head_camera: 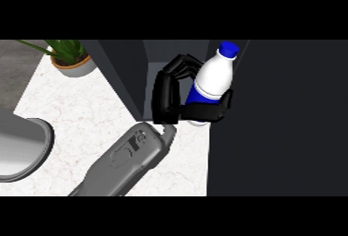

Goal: Pick up the bottled water, place it into the cabinet and close the cabinet

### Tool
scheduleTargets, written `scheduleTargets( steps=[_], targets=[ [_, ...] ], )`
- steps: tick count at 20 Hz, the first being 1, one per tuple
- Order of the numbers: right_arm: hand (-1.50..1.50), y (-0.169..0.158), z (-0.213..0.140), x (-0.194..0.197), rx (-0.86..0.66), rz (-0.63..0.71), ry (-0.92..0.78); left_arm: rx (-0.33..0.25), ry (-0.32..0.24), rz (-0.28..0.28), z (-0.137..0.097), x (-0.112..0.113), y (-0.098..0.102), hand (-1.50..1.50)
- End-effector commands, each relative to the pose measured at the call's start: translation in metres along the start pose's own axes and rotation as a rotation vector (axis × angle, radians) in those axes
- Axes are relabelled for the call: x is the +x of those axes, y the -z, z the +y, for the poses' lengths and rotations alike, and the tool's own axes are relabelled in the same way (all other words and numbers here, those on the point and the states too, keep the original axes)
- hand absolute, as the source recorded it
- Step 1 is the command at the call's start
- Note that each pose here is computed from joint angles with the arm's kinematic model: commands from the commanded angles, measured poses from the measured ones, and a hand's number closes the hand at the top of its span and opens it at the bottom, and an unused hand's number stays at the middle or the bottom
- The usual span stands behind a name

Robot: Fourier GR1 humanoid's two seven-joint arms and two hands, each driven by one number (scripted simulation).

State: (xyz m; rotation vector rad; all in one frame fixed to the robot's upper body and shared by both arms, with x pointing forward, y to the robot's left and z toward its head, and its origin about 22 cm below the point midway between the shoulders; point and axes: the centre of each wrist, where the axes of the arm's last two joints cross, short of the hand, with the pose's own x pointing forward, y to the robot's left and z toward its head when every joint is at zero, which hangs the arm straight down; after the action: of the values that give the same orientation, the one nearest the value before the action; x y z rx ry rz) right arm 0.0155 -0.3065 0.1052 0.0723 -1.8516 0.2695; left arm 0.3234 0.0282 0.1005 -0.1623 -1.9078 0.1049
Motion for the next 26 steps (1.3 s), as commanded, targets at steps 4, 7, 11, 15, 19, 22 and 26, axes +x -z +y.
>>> scheduleTargets(
  steps=[4,7,11,15,19,22,26],
  targets=[
    [-1.5,0.005,0.001,0.017,-0.001,-0.084,0.07,0.009,0.076,0.005,0.006,-0.02,0.025,1.5],
    [-1.5,0.012,-0.001,0.022,-0.016,-0.079,0.075,0.018,0.117,0.022,0.006,-0.02,0.031,1.5],
    [-1.5,0.006,0.0,0.018,-0.01,-0.063,0.086,0.06,0.101,0.064,0.03,-0.028,0.05,1.5],
    [-1.5,0.009,0.005,0.02,0.018,-0.071,0.087,0.129,0.099,0.071,0.027,-0.034,0.061,1.5],
    [-1.5,0.006,-0.004,0.004,0.022,-0.083,0.091,0.145,0.133,0.036,0.043,-0.056,0.062,1.5],
    [-1.5,0.011,-0.006,0.015,0.023,-0.073,0.084,0.121,0.197,0.013,0.044,-0.061,0.064,1.5],
    [-1.5,0.011,-0.002,0.012,0.041,-0.094,0.082,0.089,0.354,0.02,0.049,-0.069,0.073,1.5]
  ],
)
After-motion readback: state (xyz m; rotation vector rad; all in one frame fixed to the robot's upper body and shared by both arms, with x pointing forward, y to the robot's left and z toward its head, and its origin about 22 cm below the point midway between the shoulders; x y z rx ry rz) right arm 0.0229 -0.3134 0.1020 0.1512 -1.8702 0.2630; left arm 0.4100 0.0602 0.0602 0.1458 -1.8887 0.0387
